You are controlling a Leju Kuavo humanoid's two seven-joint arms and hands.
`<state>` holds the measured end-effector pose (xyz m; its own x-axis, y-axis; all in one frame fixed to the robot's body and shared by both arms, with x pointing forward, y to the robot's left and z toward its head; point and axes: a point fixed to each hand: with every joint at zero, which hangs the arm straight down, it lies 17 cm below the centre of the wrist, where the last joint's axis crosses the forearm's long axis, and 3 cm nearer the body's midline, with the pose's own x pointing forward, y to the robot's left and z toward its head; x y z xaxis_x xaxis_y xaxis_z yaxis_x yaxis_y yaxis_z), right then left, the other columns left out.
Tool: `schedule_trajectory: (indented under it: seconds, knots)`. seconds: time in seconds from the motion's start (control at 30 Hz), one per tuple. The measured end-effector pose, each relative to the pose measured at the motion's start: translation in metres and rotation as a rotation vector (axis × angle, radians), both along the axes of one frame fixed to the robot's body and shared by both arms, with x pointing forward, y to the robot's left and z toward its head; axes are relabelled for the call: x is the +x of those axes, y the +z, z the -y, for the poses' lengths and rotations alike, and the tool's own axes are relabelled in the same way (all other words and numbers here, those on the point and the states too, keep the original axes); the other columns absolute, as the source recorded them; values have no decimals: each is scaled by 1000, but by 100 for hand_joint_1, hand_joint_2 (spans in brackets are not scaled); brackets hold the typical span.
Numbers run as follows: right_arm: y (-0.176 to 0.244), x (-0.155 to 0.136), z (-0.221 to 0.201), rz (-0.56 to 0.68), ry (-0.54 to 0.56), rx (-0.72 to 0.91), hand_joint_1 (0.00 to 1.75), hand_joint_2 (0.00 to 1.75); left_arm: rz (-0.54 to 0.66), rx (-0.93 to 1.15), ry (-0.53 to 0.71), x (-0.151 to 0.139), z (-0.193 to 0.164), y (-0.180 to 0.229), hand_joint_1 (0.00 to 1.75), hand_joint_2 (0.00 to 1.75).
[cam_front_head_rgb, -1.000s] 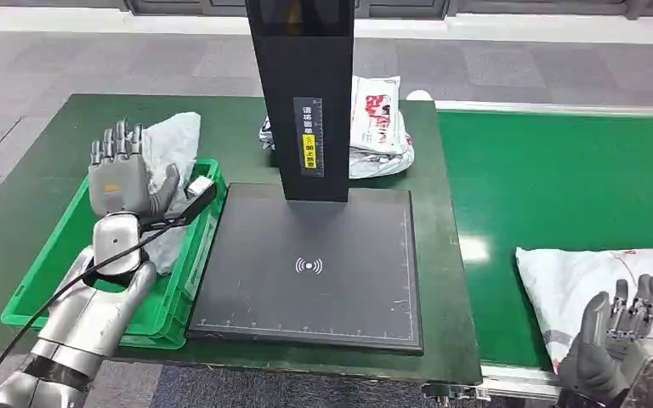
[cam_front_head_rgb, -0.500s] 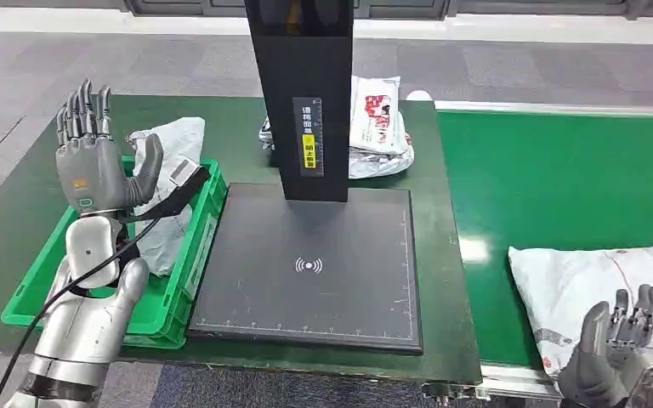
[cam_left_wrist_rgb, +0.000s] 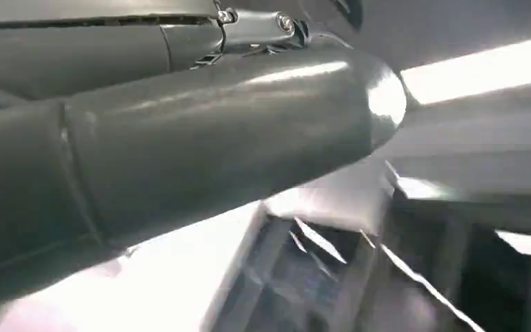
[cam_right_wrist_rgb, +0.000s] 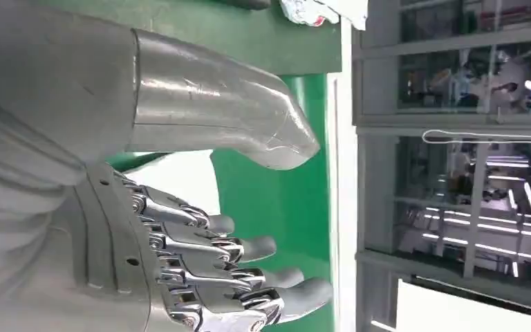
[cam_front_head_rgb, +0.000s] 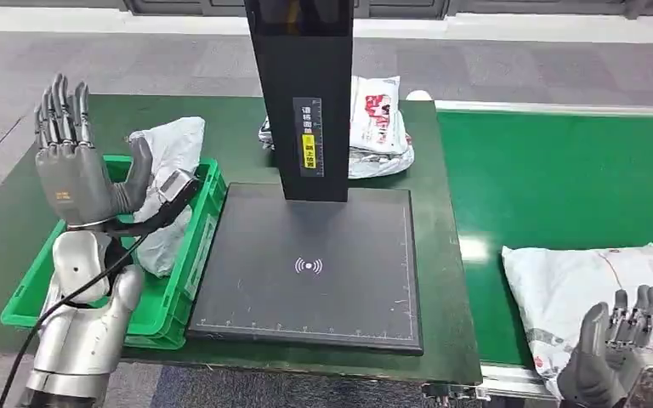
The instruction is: Moved the parcel from conveyor to table for the left to box.
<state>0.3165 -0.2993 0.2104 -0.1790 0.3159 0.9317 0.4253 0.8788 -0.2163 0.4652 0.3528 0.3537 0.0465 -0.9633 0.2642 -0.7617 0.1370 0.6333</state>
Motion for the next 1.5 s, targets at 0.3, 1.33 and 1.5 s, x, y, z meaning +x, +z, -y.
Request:
schedule_trajectory:
  seconds: [0.3, 1.33, 1.5]
  knots:
    - [-88, 41, 77, -473, -155, -324, 0, 175, -347, -624, -918, -22, 155, -103, 0, 175]
    - [-317, 16, 254, -1481, -189, -855, 98, 175, -708, -914, -1248, -58, 306, -206, 0, 175]
    - [-337, 35, 213, -1405, -16, -696, 175, 175, -713, -927, -1241, -59, 306, -211, 0, 175]
